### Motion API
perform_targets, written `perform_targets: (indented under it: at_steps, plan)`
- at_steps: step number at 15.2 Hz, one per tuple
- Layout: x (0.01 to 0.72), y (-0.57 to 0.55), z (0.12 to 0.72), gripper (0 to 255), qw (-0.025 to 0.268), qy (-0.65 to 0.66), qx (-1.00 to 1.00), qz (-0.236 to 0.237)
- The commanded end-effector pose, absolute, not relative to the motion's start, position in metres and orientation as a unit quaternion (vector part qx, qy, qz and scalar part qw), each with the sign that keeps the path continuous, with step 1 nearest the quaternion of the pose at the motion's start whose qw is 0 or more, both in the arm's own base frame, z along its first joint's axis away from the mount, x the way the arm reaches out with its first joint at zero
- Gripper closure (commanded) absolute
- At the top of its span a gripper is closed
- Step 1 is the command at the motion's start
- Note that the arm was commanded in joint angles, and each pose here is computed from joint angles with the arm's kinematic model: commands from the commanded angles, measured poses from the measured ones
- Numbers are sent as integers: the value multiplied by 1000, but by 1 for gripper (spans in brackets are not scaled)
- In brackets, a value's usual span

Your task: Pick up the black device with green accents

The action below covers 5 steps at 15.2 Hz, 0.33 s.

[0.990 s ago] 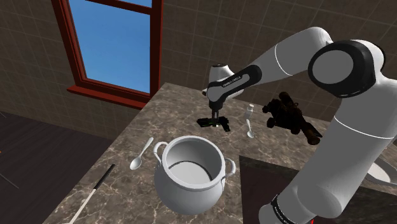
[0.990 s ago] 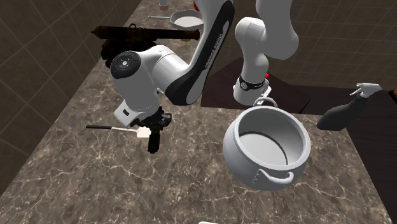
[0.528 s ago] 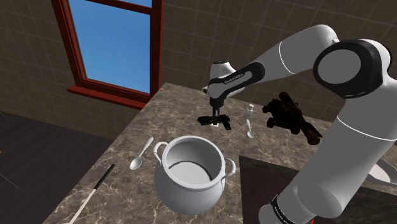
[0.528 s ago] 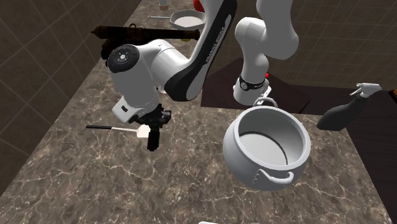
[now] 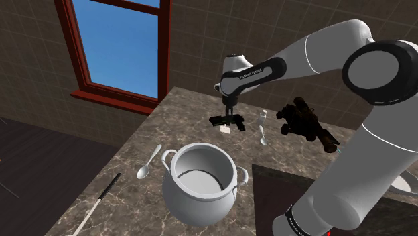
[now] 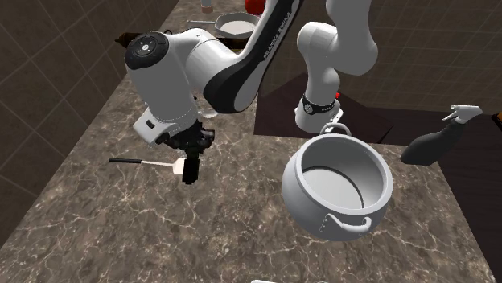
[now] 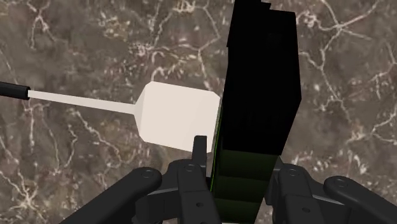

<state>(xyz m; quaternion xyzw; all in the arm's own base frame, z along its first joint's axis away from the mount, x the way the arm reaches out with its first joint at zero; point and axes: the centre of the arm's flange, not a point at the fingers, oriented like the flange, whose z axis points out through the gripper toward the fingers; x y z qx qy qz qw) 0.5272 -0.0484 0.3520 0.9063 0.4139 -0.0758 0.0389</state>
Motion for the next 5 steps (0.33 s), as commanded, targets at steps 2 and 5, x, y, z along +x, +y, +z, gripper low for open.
perform_targets:
  at_steps: [2, 5]
  plan:
    - [527, -50, 367, 255, 39, 414, 906, -76]
    - [527, -50, 373, 255, 39, 414, 906, -76]
